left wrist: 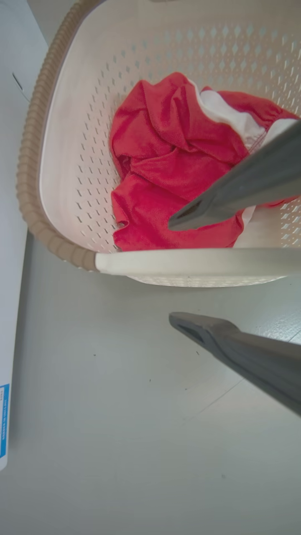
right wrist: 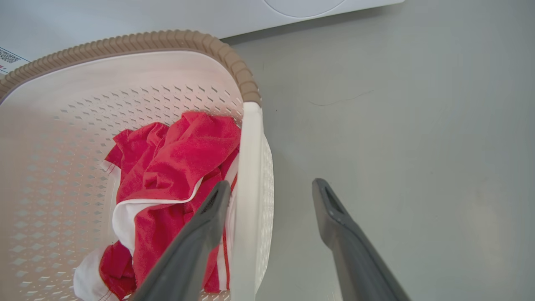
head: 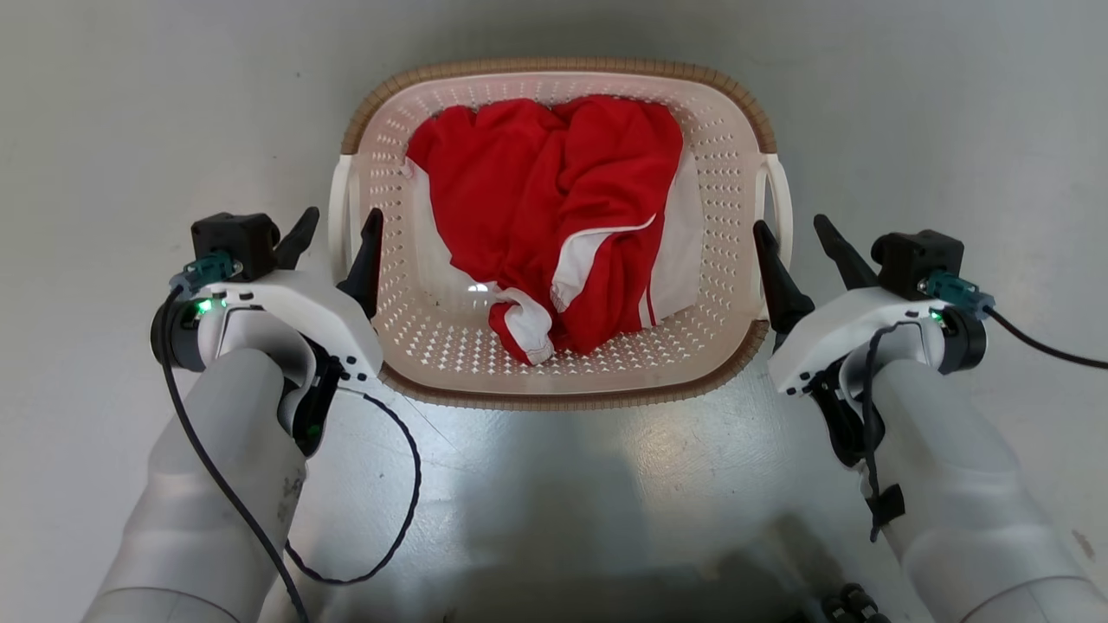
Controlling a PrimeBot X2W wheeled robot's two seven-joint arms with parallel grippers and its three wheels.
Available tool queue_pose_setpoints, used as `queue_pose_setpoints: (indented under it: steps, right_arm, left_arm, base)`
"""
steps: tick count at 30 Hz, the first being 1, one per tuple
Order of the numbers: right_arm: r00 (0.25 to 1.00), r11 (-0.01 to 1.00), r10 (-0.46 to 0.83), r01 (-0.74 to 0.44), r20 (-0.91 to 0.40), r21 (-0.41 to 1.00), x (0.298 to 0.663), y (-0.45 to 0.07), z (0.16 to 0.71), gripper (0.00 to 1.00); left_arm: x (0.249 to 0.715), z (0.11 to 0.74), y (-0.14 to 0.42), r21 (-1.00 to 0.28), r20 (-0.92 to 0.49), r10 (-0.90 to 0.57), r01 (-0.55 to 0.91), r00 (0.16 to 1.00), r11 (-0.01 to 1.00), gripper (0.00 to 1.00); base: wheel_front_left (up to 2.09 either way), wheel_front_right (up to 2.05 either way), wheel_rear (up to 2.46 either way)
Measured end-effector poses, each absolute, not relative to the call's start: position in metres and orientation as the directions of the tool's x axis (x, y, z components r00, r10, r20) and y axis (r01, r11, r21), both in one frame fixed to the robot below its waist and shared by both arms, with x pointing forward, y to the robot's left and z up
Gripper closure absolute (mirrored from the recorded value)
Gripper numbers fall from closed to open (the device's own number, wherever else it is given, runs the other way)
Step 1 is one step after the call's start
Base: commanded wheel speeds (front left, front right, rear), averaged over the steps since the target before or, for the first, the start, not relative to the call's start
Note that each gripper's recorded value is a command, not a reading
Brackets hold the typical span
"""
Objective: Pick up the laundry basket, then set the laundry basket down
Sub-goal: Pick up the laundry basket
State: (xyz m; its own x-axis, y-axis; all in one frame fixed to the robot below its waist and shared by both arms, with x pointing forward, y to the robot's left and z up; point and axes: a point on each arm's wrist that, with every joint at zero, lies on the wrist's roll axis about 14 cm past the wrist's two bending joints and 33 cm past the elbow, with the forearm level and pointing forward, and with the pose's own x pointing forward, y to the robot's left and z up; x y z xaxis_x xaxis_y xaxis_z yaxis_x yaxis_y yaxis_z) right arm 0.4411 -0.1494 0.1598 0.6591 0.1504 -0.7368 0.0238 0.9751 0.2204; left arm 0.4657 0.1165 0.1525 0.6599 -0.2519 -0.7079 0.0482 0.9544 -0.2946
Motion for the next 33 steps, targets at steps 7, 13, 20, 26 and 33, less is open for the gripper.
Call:
queue_pose_setpoints:
  steps: [7, 13, 20, 26, 33]
  right_arm:
    - [0.646, 0.975, 0.164, 0.009, -0.745, 0.223, 0.446, -0.146, 0.153, 0.00]
    - [0.630, 0.971, 0.186, -0.001, -0.754, 0.239, 0.443, -0.138, 0.149, 0.00]
    - [0.614, 0.970, 0.193, -0.001, -0.765, 0.244, 0.441, -0.136, 0.143, 0.00]
    - [0.615, 0.967, 0.197, 0.007, -0.764, 0.255, 0.446, -0.134, 0.141, 0.55]
    - [0.604, 0.962, 0.210, 0.010, -0.768, 0.271, 0.442, -0.127, 0.140, 1.00]
  left_arm:
    - [0.464, 0.141, 0.111, -0.301, -0.727, -0.273, 0.064, 0.630, 0.951, 0.00]
    - [0.464, 0.137, 0.108, -0.308, -0.735, -0.283, 0.069, 0.616, 0.949, 0.00]
    - [0.458, 0.130, 0.106, -0.315, -0.752, -0.290, 0.064, 0.592, 0.947, 0.20]
    - [0.458, 0.126, 0.105, -0.319, -0.758, -0.298, 0.068, 0.581, 0.945, 0.82]
    - [0.457, 0.126, 0.103, -0.327, -0.760, -0.307, 0.071, 0.573, 0.942, 1.00]
  base:
    - [0.00, 0.00, 0.00]
    - [0.00, 0.00, 0.00]
    - [0.00, 0.00, 0.00]
    - [0.00, 0.00, 0.00]
    - [0.00, 0.00, 0.00]
